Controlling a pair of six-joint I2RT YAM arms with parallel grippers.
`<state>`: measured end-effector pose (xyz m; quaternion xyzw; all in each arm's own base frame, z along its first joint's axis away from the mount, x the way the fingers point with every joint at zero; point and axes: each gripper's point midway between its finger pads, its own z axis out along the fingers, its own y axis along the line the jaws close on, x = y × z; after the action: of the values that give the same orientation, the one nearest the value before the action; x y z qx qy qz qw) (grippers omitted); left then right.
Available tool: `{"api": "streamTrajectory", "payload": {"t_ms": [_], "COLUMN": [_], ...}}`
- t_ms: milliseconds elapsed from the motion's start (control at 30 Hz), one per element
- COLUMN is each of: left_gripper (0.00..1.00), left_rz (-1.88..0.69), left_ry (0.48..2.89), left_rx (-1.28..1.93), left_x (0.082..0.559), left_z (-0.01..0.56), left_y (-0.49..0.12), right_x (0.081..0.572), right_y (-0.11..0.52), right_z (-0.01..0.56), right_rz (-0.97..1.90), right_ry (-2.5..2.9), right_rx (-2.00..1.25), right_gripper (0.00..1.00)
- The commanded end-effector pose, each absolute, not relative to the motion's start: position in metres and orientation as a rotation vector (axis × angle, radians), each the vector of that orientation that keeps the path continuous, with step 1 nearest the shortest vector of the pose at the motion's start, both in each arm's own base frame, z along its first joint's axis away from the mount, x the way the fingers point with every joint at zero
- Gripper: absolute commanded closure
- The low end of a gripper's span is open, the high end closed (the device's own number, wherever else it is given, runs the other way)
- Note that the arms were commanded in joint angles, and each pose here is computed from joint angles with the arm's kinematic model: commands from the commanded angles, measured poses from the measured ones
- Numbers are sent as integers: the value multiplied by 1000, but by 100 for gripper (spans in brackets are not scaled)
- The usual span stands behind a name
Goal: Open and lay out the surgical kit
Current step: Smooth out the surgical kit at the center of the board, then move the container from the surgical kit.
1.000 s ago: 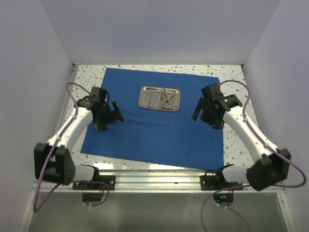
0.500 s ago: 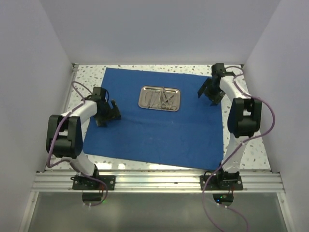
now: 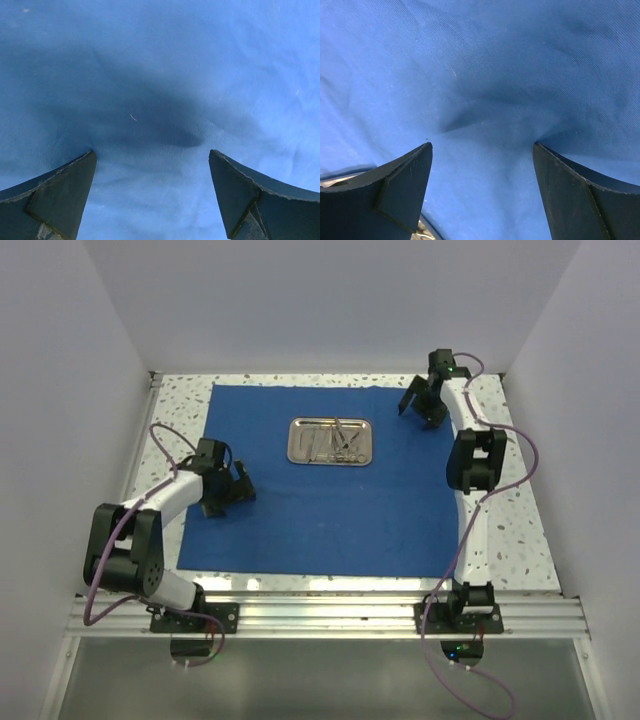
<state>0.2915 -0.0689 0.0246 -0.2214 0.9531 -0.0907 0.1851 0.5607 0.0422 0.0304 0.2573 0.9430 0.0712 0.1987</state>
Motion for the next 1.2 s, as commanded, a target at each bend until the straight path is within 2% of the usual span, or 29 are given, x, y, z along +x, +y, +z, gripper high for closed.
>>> {"api": "streamTrajectory", "payload": {"t_ms": [0, 100, 233, 333, 500, 600, 667, 700, 733, 800, 833, 900, 1033, 1167], "left_gripper": [0, 0, 0, 0, 0, 2, 7, 13, 17, 29, 32, 36, 37, 38], "left_rz": [-311, -333, -343, -341, -389, -472, -511, -561, -577, -627, -634, -641, -633, -625], "left_ry": [2899, 2821, 2700, 2537, 2449, 2465, 2490, 2477, 2492, 2483, 2490, 2508, 2506, 2517], "left_rx": [-720, -715, -657, -557, -448, -436, -437, -428, -432, -414, -407, -384, -319, -290], "left_x": [229, 256, 316, 389, 455, 479, 488, 494, 497, 503, 506, 509, 520, 524], "left_z": [5, 37, 85, 144, 165, 145, 123, 121, 109, 104, 98, 88, 92, 89], "left_y": [-90, -93, -96, -99, -113, -129, -138, -147, -151, -162, -167, -176, -193, -201], "right_x": [566, 573, 568, 557, 545, 530, 518, 514, 508, 496, 495, 485, 480, 482], "right_y": [64, 69, 62, 54, 73, 98, 111, 117, 129, 149, 154, 168, 164, 151], "right_z": [-15, 3, 49, 114, 167, 175, 163, 159, 151, 135, 129, 116, 90, 68], "right_rz": [352, 414, 382, 339, 446, 510, 527, 536, 538, 519, 498, 460, 306, 181], "right_ry": [2715, 2671, 2613, 2507, 2402, 2403, 2445, 2461, 2493, 2558, 2576, 2632, 2707, 2745], "right_rx": [653, 617, 587, 580, 538, 494, 478, 466, 441, 380, 359, 315, 326, 351], "right_gripper": [14, 14, 14, 12, 12, 21, 32, 37, 53, 62, 69, 72, 73, 68]}}
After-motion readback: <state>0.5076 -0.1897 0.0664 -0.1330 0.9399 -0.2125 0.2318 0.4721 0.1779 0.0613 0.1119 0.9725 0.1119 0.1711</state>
